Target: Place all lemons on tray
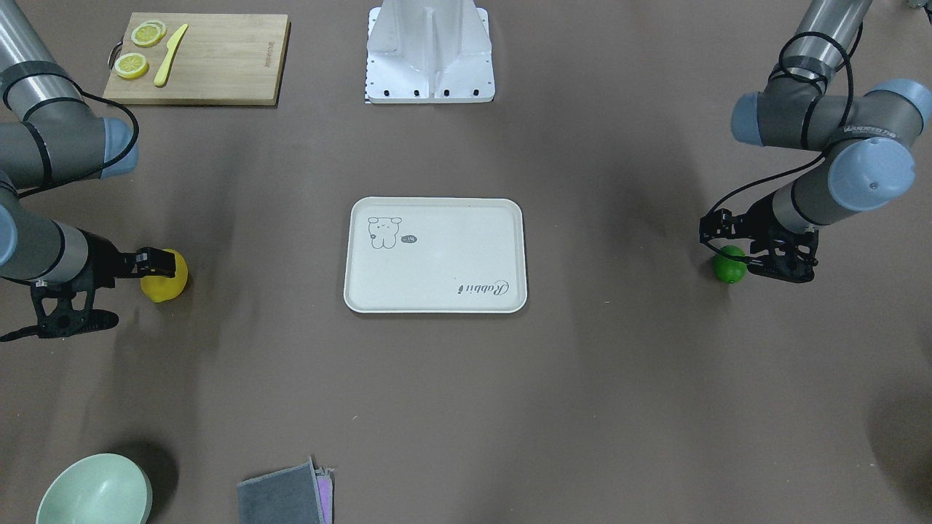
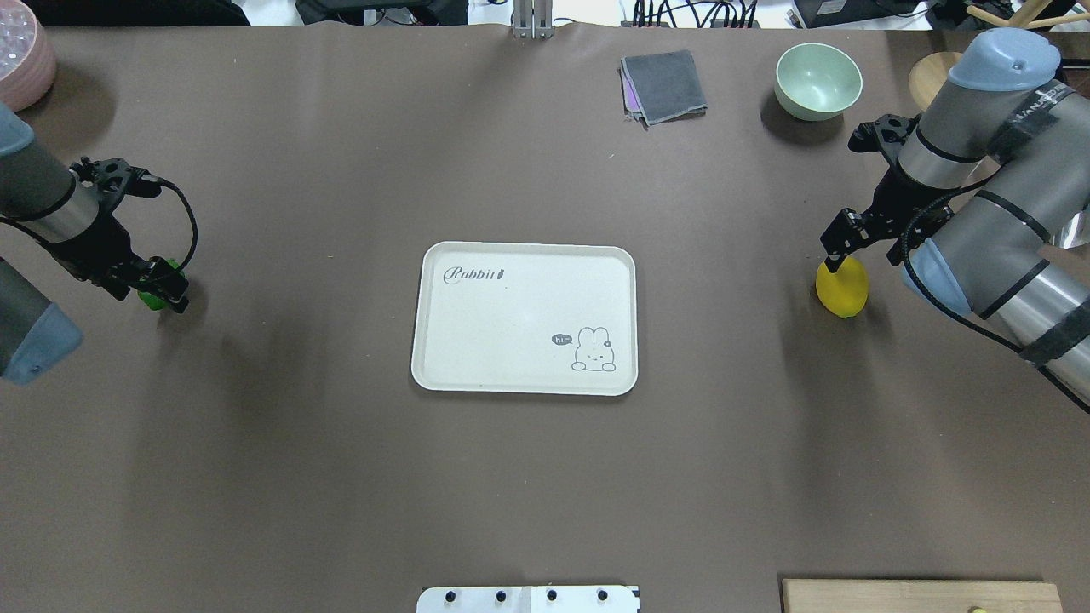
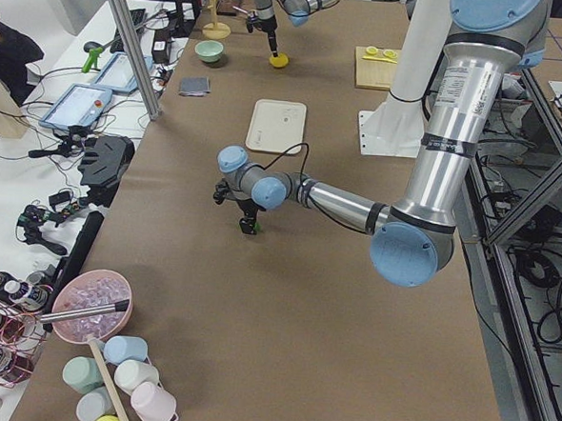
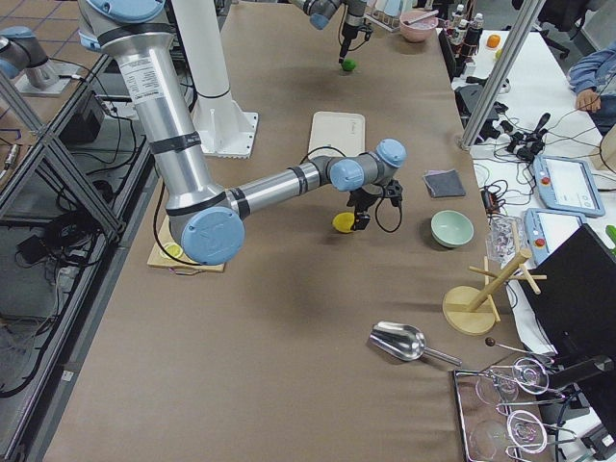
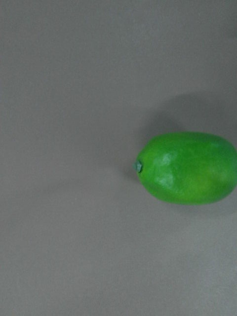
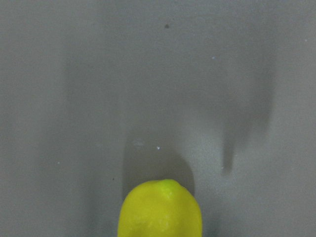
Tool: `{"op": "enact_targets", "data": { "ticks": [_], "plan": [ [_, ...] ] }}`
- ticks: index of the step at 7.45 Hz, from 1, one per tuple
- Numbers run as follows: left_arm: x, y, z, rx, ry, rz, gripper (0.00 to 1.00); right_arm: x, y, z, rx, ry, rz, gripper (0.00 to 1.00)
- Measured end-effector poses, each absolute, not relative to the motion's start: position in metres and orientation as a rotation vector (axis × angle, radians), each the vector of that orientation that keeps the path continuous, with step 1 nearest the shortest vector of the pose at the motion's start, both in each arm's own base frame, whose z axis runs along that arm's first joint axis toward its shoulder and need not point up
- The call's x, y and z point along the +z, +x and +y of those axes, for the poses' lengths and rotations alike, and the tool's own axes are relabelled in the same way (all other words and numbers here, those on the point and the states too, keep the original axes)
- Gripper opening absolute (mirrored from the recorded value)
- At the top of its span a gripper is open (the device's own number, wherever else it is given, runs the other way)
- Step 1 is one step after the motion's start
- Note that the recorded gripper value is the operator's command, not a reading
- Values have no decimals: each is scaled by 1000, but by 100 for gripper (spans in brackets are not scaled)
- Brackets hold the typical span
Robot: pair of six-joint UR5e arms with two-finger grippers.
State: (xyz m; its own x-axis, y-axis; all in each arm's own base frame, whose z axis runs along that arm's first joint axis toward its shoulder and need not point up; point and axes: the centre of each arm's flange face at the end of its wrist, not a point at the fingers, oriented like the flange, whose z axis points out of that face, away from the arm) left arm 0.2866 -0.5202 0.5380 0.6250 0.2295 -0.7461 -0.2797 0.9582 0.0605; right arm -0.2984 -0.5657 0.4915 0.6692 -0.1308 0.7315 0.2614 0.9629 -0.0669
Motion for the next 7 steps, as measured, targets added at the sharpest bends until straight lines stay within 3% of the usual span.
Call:
{"op": "enact_targets", "data": {
  "ticks": [2,3,5,6,7],
  "plan": [
    [545,288,-522,295,-62,845,98,493,-306,-568,-229,-179,-807,98],
    [549,289,-523,293,-68,842,98,492,-312,-571,-234,-183,-805,93],
    [553,293,-529,287,-76,838,96,493,-325,-575,-249,-189,-801,60],
    [552,295,-532,285,-76,839,78,496,-328,-576,-260,-190,-799,36],
    [551,295,-534,282,-74,836,35,497,-330,-577,-267,-191,-799,19]
  ]
}}
